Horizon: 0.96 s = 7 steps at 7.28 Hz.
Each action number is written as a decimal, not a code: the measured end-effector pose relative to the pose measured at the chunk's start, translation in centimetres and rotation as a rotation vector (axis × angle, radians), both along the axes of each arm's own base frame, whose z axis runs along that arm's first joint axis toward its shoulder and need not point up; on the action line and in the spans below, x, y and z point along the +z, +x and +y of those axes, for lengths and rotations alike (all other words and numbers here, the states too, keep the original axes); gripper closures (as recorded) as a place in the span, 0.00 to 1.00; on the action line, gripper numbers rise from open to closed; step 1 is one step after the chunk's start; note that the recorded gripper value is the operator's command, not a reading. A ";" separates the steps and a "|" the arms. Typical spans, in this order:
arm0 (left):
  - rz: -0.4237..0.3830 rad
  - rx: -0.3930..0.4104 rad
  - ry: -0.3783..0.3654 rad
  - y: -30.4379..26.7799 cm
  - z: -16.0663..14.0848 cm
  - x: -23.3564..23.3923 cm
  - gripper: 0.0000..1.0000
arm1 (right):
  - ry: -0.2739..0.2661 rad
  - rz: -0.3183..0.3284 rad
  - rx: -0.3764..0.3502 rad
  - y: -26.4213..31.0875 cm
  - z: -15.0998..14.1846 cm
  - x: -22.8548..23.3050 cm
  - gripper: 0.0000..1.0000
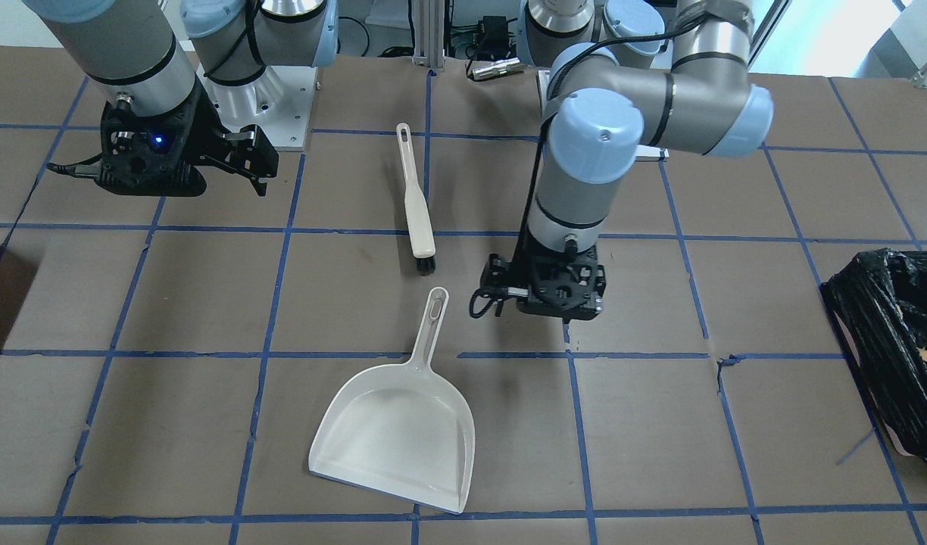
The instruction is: Sweep and dump trash in nearest bin
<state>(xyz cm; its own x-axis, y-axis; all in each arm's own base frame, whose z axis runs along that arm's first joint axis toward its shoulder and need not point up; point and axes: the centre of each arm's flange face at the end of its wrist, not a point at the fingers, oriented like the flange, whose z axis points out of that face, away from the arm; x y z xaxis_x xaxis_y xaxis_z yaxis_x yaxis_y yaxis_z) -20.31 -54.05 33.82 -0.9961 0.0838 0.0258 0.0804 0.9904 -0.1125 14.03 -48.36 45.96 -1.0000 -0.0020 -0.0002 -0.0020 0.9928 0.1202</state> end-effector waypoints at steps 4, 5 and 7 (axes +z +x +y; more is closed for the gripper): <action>-0.031 -0.020 0.123 9.9 3.6 10.9 0.00 | -0.003 0.000 0.002 0.0 -0.1 0.0 0.00; -0.051 -0.021 0.147 10.3 4.3 14.2 0.00 | -0.011 -0.001 0.005 0.0 -0.4 0.0 0.00; -0.062 -0.008 0.149 9.7 5.1 18.8 0.00 | -0.029 -0.010 0.001 0.0 -1.2 0.0 0.00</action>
<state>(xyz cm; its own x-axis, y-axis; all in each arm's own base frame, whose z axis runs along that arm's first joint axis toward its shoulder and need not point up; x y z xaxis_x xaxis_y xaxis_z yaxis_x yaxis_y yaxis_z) -10.58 -48.99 52.61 -0.9956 0.0911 -0.0226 0.0901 0.9951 0.0411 14.06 -49.59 45.98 -0.9999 -0.0035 -0.0097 -0.0044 0.9958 0.0913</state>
